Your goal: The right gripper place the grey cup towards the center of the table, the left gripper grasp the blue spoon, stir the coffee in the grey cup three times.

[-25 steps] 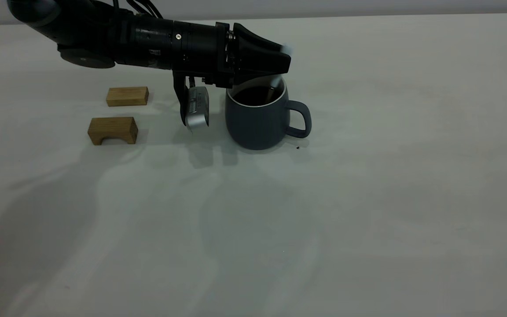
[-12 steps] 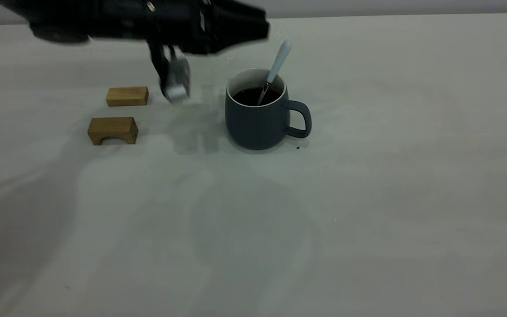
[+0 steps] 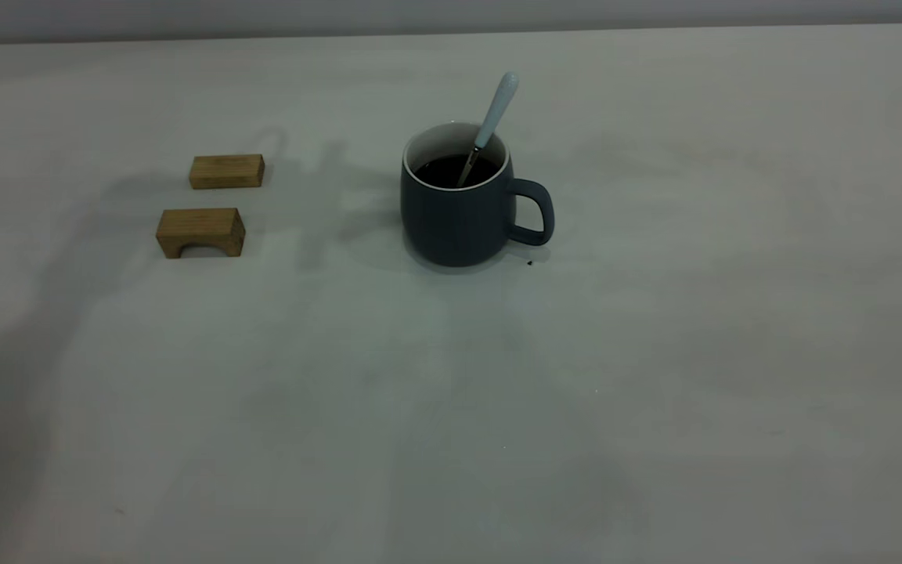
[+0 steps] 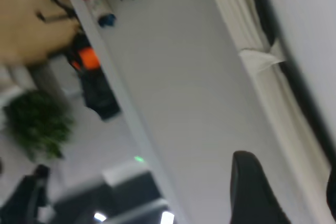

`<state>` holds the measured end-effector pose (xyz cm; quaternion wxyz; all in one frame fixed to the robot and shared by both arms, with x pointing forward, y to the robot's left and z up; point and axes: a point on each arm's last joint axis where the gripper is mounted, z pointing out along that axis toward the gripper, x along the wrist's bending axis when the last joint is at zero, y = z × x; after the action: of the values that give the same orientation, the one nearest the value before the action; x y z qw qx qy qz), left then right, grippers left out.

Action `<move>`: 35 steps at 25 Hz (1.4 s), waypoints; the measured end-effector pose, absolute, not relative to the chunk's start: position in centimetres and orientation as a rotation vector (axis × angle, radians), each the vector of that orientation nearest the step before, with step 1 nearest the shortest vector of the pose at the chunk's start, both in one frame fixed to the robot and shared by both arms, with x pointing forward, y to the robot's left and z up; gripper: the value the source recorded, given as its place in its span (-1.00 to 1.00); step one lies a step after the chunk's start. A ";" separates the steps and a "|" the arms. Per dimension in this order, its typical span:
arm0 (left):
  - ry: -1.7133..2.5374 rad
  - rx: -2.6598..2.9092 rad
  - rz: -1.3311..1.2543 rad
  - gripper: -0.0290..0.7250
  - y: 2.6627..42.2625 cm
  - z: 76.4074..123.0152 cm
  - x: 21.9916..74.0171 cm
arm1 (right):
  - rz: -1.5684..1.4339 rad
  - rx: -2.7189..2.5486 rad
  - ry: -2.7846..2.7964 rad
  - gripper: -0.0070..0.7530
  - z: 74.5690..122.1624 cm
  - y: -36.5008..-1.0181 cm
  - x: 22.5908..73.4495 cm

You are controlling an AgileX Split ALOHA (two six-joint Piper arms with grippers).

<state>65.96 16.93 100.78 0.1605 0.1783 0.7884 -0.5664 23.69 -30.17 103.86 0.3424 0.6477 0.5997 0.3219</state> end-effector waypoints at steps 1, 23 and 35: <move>2.244 0.550 -1.583 0.20 17.0 102.0 65.5 | 0.837 1.684 1.559 0.54 103.9 -30.2 23.7; 1.544 1.581 -0.073 0.20 25.5 123.3 49.2 | 0.836 1.684 1.559 0.54 103.9 -30.2 23.7; 1.774 1.758 0.610 0.20 30.4 122.5 40.3 | 0.836 1.684 1.559 0.54 103.9 -30.2 23.7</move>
<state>40.31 30.45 122.54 0.2815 0.6563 0.6620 0.2277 23.69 -30.18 103.86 0.3428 0.6477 0.5997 0.3216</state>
